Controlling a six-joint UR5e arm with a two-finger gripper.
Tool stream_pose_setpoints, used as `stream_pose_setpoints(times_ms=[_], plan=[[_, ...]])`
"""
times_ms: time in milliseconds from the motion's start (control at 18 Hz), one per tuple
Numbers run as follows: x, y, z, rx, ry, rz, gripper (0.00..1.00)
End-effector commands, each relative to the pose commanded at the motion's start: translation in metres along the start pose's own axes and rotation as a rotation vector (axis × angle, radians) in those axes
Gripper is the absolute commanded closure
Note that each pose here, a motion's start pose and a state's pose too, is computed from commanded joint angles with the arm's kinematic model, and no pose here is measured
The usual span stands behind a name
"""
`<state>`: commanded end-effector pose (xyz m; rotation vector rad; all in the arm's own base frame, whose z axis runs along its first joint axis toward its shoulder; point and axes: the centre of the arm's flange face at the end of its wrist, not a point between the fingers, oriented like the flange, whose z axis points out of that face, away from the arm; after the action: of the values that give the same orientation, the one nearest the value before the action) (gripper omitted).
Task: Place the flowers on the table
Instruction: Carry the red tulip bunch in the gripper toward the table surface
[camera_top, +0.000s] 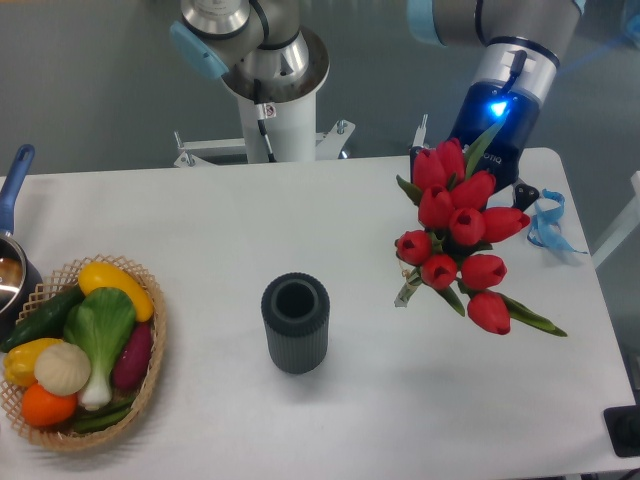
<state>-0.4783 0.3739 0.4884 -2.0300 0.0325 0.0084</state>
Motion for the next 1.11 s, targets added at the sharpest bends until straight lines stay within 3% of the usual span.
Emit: stream_pose_setpoints(times_ms=[444, 778, 1111], plan=[[0.002, -0.003, -0.002, -0.009, -0.009, 0.007, 0.57], [0.000, -0.002, -0.013, -0.190, -0.144, 0.040, 0.57], [0.009, 0.006, -0.006, -0.362, -0.209, 0.122, 0.57]])
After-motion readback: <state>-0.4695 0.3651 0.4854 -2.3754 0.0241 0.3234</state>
